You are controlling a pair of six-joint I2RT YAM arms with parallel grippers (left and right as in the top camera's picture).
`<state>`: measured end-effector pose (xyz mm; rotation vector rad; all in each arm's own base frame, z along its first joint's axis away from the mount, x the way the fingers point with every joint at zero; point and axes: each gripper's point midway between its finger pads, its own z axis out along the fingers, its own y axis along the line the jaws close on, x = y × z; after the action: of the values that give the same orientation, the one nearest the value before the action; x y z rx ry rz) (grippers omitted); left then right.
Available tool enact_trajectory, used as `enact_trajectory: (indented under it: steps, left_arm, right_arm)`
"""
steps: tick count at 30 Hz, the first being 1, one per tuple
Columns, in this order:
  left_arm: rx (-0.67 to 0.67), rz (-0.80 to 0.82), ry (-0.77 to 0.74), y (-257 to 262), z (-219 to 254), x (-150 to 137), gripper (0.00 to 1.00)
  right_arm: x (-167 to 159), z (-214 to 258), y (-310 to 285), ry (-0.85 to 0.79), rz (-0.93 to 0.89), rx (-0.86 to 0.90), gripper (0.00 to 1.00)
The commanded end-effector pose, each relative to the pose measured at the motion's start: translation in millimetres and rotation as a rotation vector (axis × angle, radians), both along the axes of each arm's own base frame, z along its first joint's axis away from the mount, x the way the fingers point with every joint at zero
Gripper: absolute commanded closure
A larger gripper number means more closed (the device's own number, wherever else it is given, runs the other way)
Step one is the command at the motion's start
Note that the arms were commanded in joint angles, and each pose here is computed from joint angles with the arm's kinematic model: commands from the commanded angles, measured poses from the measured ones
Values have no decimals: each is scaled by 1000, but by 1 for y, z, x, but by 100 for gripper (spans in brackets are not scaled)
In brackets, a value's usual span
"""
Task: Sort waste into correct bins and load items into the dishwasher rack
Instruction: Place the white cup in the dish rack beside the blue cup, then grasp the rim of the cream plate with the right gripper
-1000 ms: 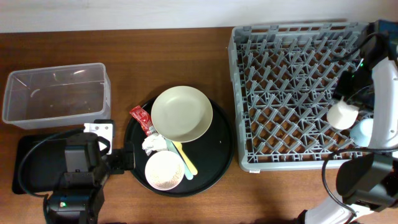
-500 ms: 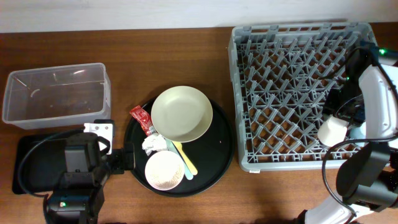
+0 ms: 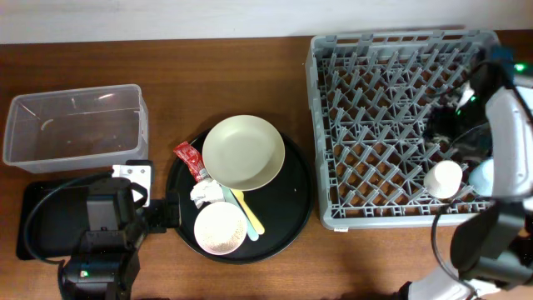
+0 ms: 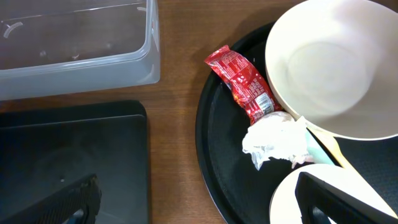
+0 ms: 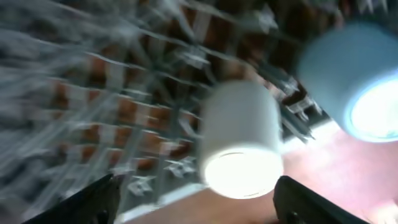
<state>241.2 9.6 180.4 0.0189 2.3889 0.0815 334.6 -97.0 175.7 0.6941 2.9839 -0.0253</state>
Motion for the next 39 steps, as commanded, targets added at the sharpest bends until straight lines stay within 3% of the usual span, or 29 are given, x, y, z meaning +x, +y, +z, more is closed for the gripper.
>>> enact_trajectory:
  steps: [1,4,8,15,23,32,39]
  left_arm:
    - [3,-21,-16,-2,6,1,1]
    - [3,-21,-16,-2,6,1,1]
    - [3,-21,-16,-2,6,1,1]
    - [3,-21,-16,-2,6,1,1]
    - [2,-20,-16,-2,6,1,1]
    - [3,-21,-16,-2,6,1,1]
    - [2,-20,-16,-2,6,1,1]
  right_arm:
    - [24,85,80,-361,315,210,16]
    - [26,111,139,-468,510,245,21]
    - [21,94,210,-420,703,276,26]
    - [8,-30,294,-61,670,232,29]
    - [11,-113,320,115,624,290,33]
    - [28,-130,334,49,615,288,38]
    - [21,-158,320,76,510,239,48]
